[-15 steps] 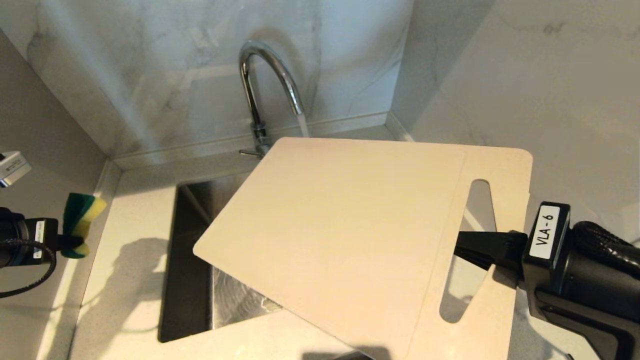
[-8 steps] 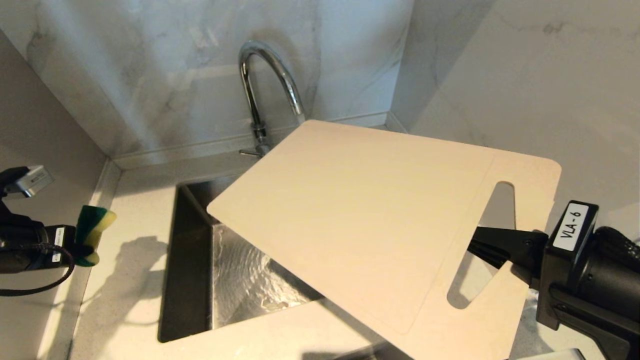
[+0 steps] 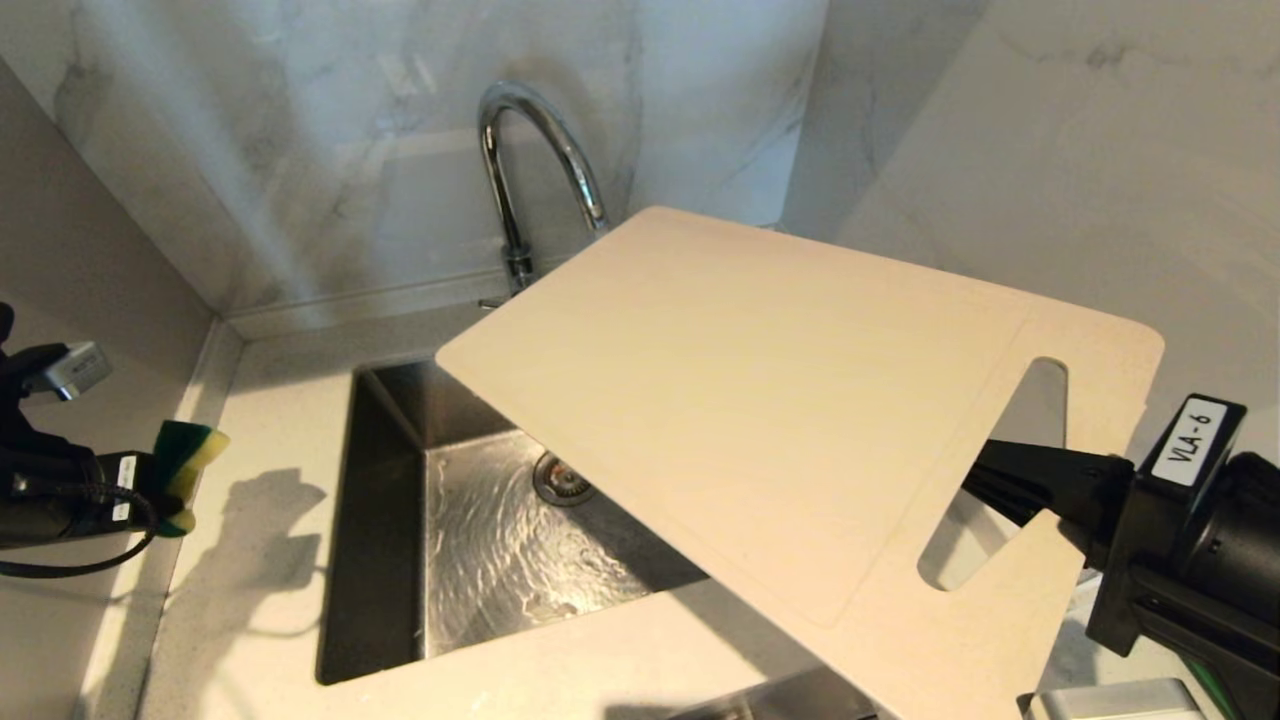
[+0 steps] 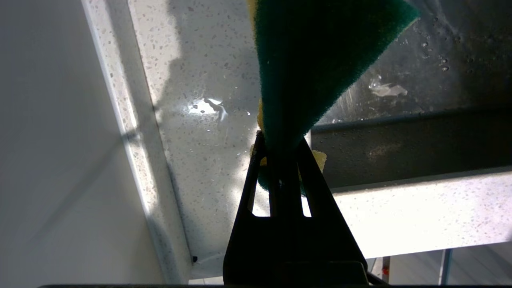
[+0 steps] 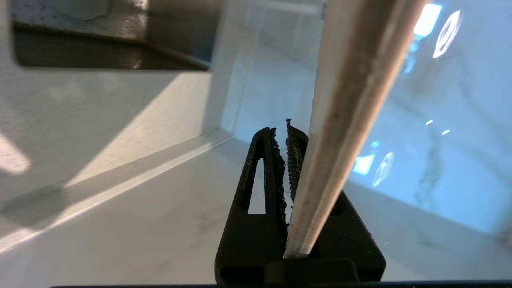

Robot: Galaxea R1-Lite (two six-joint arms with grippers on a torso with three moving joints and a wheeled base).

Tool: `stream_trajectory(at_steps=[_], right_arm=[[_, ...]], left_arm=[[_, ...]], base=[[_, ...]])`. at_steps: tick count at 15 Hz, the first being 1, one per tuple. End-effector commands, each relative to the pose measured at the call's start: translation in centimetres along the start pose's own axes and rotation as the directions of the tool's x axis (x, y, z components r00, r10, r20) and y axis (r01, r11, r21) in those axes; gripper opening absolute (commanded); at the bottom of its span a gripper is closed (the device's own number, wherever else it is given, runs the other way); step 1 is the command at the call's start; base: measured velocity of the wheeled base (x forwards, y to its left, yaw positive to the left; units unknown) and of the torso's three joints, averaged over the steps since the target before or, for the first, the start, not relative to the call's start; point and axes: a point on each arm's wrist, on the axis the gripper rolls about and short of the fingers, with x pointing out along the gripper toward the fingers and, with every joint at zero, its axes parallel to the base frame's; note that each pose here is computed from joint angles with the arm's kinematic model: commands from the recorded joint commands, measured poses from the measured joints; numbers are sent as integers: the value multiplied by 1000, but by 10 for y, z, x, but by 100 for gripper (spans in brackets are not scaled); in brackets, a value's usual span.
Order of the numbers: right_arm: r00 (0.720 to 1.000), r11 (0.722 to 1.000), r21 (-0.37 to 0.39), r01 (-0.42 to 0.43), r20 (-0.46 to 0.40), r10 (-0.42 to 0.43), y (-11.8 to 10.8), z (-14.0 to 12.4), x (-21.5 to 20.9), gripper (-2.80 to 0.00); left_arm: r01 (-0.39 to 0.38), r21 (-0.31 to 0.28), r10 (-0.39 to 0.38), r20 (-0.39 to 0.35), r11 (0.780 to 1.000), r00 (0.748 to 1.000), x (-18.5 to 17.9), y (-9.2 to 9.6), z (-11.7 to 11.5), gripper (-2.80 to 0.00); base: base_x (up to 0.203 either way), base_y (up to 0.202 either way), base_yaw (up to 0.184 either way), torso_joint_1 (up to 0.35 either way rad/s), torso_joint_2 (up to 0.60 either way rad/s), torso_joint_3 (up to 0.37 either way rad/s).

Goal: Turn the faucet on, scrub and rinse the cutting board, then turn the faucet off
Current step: Put down the cutting board

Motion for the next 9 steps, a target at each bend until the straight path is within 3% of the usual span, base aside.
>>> stream_trajectory(at_steps=[1,4,9], right_arm=[[1000,1000,8,-13,-20,13,5,0,-3,-280],[995,998,38,-55,-81,58,13,1,-5,-280],[991,993,80,-85,-98,93,24,5,-10,-280]], left_arm=[[-5,-2,5,-14,1000,1000,5,0,1,-280],[-25,-12,24,-55,1000,998,16,4,0,-280],[-37,-25,34,-102,999,994,31,9,0,-280]], base=[[0,0,0,0,0,0],[0,0,0,0,0,0],[0,0,0,0,0,0]])
